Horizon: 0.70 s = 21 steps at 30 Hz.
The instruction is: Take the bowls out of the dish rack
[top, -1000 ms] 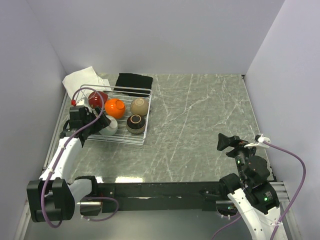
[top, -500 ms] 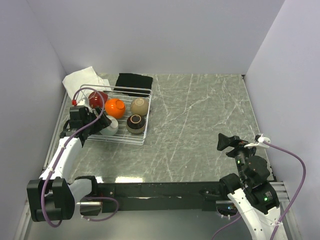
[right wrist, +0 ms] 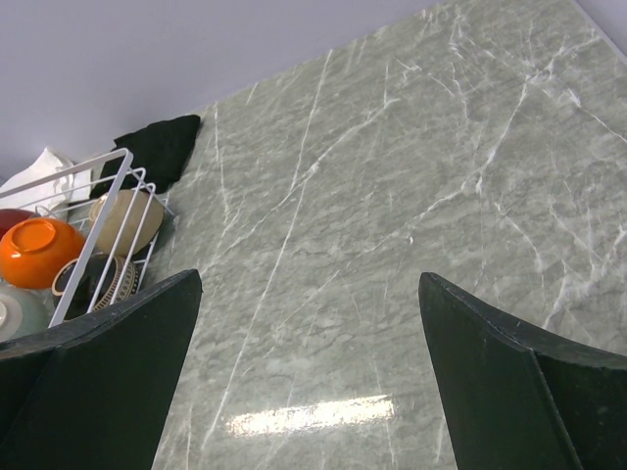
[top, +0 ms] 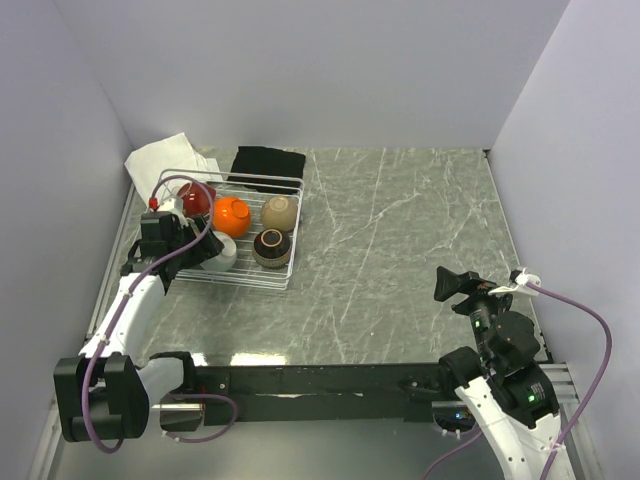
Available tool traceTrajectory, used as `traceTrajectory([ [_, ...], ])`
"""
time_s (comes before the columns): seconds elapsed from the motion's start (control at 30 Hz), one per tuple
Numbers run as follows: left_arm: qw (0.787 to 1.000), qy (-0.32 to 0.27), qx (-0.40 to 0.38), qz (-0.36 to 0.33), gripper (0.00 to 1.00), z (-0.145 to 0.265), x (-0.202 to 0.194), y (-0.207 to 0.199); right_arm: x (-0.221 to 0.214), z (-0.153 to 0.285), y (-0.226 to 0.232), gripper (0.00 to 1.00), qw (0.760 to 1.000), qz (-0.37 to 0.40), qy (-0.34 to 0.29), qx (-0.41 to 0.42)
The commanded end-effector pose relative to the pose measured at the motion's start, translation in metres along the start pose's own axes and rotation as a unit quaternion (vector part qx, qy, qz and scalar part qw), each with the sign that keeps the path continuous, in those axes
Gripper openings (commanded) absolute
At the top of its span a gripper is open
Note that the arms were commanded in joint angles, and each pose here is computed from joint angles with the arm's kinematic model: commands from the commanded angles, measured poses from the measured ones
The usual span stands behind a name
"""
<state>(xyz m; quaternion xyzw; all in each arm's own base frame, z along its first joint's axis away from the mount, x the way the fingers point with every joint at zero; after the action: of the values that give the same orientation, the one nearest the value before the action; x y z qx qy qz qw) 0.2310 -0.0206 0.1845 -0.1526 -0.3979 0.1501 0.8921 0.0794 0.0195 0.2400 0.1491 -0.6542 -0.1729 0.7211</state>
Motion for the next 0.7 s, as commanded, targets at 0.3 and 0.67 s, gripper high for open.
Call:
traceTrajectory([
  [0.3, 0.999, 0.029, -0.018, -0.022, 0.65, 0.009, -0.001, -0.011, 0.018, 0.031, -0.005, 1.0, 0.989, -0.057, -0.123, 0.062],
  [0.67, 0.999, -0.006, -0.048, -0.009, 0.37, 0.025, 0.02, -0.027, 0.023, 0.029, 0.002, 1.0, 0.991, -0.024, -0.104, 0.079],
])
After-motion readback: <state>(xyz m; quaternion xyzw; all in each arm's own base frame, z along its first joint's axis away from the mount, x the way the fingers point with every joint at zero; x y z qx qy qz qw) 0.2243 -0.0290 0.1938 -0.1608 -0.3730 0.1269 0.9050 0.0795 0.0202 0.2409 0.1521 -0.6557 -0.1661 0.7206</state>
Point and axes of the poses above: each gripper's point midway between its finger pads, its own z axis back along the fingers, its own y axis along the line the jaws close on, x = y × z, the point moved 10 cm from there along z, back along the fingers, and after that the axes turned 2 degrees about -z, right-handed, at the moved point
